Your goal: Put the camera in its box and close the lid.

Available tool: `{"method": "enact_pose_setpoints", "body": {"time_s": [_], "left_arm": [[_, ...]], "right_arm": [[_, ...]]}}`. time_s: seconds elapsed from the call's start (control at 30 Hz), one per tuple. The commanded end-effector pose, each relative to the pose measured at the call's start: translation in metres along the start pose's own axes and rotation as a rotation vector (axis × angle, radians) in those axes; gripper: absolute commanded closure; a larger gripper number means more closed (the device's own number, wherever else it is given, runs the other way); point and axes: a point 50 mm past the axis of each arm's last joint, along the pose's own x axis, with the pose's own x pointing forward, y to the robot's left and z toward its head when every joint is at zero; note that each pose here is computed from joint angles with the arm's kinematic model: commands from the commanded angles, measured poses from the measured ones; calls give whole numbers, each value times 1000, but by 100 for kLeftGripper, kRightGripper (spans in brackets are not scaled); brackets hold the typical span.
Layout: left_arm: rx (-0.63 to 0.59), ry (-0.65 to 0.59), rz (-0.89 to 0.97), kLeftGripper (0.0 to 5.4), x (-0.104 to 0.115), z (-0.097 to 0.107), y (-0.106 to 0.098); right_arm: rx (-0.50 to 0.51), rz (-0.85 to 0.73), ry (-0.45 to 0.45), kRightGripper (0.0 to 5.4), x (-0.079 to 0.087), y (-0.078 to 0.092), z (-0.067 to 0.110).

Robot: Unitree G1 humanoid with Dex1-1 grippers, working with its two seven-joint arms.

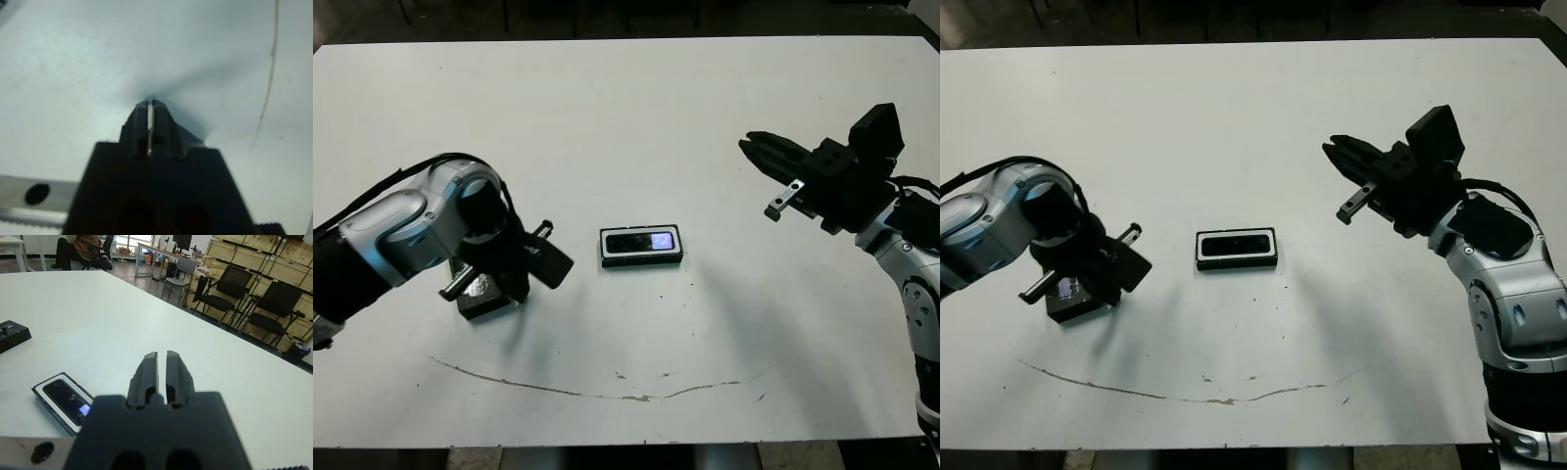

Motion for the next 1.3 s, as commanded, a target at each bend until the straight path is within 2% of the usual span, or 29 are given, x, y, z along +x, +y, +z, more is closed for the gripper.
{"method": "enact_pose_setpoints", "body": {"time_s": [0.03, 0.2, 0.33, 0.57, 0.77, 0.9, 1.07, 1.17, 1.23, 1.3], "left_arm": [[-45, -3, -144, 540, 33, -11, -25], [-96, 8, -151, 540, 32, -18, -35], [-154, -38, -162, 540, 32, -23, -43], [-228, -43, -147, 540, 21, -28, -53], [-241, -32, -129, 540, 17, -28, -61], [-314, -124, -75, 540, 5, -27, -62], [-316, -196, 169, 540, -45, -9, -68], [-366, -347, 361, 540, -66, -4, -78], [-428, -485, 537, 540, -73, -1, -86], [-472, -555, 746, 540, -77, 3, -96]], "right_arm": [[26, 2, 40, 538, -4, 0, -8], [29, 3, 44, 538, -4, 0, -9], [34, 4, 53, 538, -4, 1, -10], [19, 4, 60, 538, -4, 2, -11], [13, 0, 90, 538, -6, 1, -12], [9, -1, 93, 538, -7, 2, -12], [10, 3, 99, 538, -7, 2, -13], [15, 6, 104, 538, -7, 2, -14], [8, 7, 106, 538, -6, 1, -13], [5, 8, 103, 538, -6, 1, -13]]}}
